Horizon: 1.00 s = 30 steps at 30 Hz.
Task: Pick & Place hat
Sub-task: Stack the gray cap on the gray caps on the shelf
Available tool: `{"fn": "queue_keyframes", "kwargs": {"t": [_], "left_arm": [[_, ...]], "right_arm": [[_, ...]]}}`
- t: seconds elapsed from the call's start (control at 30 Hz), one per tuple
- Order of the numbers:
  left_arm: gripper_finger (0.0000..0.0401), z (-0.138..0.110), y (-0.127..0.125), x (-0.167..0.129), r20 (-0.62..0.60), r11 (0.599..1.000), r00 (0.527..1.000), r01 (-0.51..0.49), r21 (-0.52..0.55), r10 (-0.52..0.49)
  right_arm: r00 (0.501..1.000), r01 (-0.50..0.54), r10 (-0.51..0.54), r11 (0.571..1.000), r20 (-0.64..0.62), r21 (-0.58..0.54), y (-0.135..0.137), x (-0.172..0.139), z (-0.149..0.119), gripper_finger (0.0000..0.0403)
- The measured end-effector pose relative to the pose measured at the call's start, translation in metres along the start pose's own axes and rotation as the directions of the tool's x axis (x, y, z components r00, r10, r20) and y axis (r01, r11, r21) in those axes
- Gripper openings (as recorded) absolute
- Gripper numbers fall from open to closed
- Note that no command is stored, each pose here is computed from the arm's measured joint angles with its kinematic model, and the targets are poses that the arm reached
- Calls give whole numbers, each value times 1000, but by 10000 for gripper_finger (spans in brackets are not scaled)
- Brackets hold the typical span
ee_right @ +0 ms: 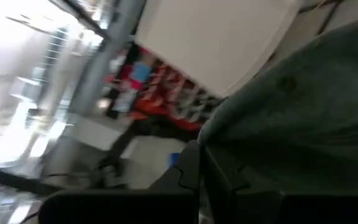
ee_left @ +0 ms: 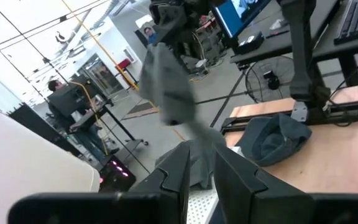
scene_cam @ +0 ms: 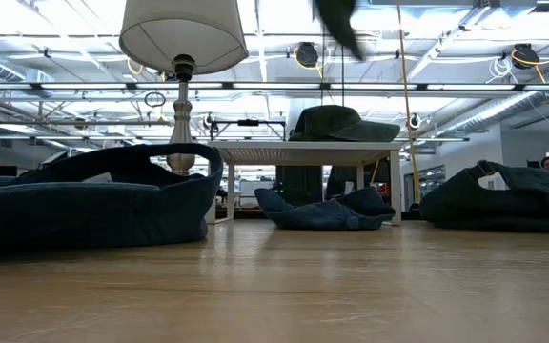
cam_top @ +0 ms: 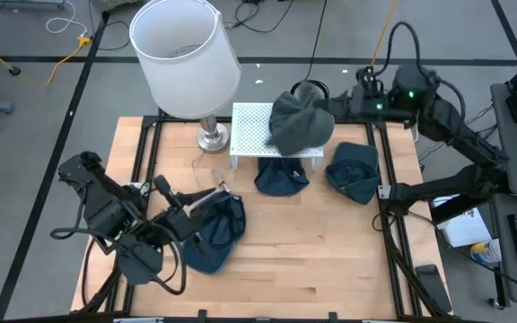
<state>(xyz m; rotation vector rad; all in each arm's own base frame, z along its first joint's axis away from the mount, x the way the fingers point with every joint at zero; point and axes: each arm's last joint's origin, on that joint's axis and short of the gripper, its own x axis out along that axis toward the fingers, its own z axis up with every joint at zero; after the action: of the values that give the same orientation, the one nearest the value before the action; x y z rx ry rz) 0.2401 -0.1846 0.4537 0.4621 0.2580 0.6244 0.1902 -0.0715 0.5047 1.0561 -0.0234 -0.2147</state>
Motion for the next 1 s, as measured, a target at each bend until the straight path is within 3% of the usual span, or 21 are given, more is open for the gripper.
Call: {"fn": "queue_keyframes", "kwargs": {"t": [0.23, 0.47, 0.9, 1.0], "left_arm": [[72, 0, 1, -1, 0, 1000, 1000, 10, -19, -10], [72, 0, 1, -1, -1, 999, 1000, 23, -36, -23], [72, 0, 0, -1, -2, 992, 998, 61, -111, -61], [72, -2, -1, -1, -7, 989, 996, 90, -120, -92]], "right_arm": [[988, 154, -151, 980, 34, -128, 11, 4, 30, 0], [937, 346, -348, 913, 29, -216, 10, 22, 48, 0], [821, 535, -571, 787, -34, -307, -17, 46, 53, 0], [823, 527, -568, 782, -30, -332, -16, 42, 52, 0]]}}
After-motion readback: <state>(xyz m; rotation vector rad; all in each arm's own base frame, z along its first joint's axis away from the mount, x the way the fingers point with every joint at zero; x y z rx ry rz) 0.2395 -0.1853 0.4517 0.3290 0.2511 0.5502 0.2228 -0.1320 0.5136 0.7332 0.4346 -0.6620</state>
